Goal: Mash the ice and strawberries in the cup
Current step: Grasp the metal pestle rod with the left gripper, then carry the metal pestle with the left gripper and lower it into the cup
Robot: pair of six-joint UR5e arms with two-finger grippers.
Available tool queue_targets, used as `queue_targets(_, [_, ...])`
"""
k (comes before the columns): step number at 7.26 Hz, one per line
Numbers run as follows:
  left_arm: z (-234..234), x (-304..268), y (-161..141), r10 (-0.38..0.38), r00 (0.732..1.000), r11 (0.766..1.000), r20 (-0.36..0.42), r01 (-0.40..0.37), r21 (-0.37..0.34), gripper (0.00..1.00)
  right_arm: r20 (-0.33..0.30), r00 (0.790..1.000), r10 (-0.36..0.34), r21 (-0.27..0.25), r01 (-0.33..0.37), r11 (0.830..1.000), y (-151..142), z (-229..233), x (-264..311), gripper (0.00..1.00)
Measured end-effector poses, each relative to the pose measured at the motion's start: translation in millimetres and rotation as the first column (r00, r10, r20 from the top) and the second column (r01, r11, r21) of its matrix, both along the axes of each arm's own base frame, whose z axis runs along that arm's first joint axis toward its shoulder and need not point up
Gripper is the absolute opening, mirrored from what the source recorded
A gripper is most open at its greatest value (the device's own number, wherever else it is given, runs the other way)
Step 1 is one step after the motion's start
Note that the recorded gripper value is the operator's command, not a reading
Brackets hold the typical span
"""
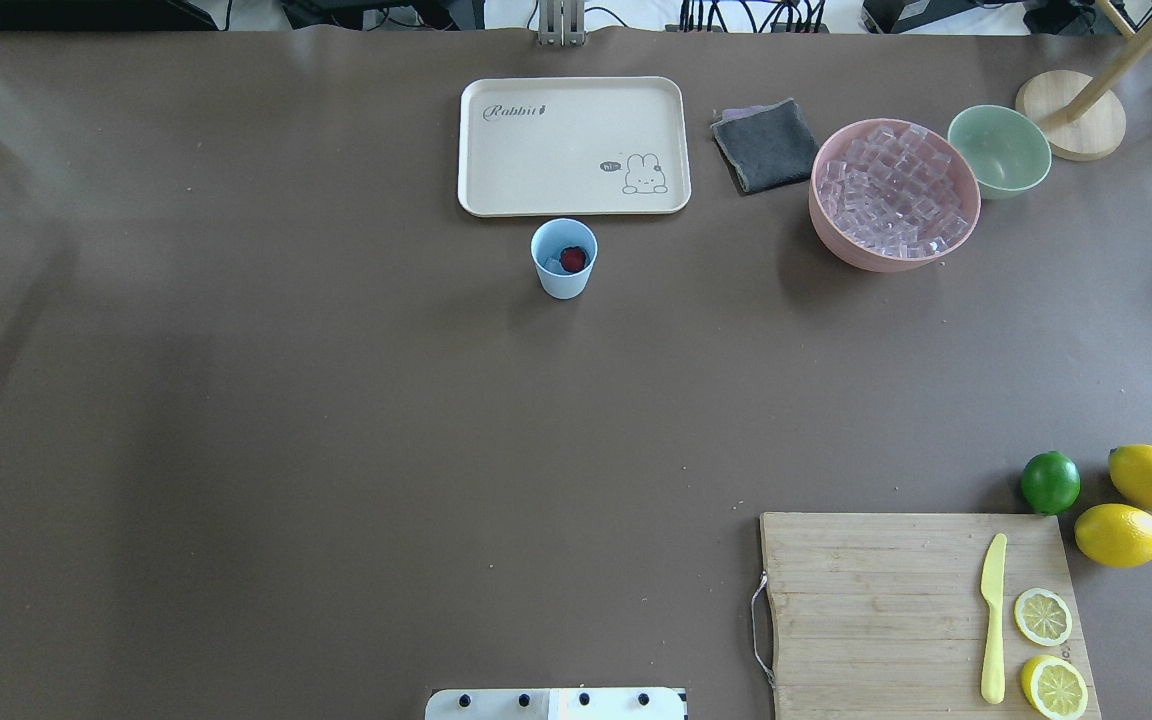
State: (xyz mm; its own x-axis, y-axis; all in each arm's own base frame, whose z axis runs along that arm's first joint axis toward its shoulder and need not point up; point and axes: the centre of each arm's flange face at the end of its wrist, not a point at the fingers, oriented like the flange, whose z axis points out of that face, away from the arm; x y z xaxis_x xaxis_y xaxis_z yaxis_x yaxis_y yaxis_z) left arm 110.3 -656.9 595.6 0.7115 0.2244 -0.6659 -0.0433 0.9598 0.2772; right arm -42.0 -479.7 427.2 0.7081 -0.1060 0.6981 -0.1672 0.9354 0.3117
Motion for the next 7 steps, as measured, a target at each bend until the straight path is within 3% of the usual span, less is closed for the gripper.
queue_targets(3, [-137.9,-5.4,-38.9,-0.022,0.996,0.985,-0.081,0.036,0.172,0.0,0.009,1.0,-0.017,0.003,0.017,1.0,-2.6,-2.8,-6.0,1.0])
queue_targets(4, [-169.8,-6.8,-40.1,-0.06,0.987,0.97,-0.148,0.093,0.224,0.0,0.013,1.0,-0.024,0.018,0.023,1.0,-8.1,-10.3,-10.5,1.0])
queue_targets(7, [-248.3,-11.6,-19.3,-0.162,0.902,0.918,-0.399,0.286,0.275,0.0,0.023,0.999,-0.031,0.062,0.029,0.998,-23.3,-33.0,-18.0,1.0])
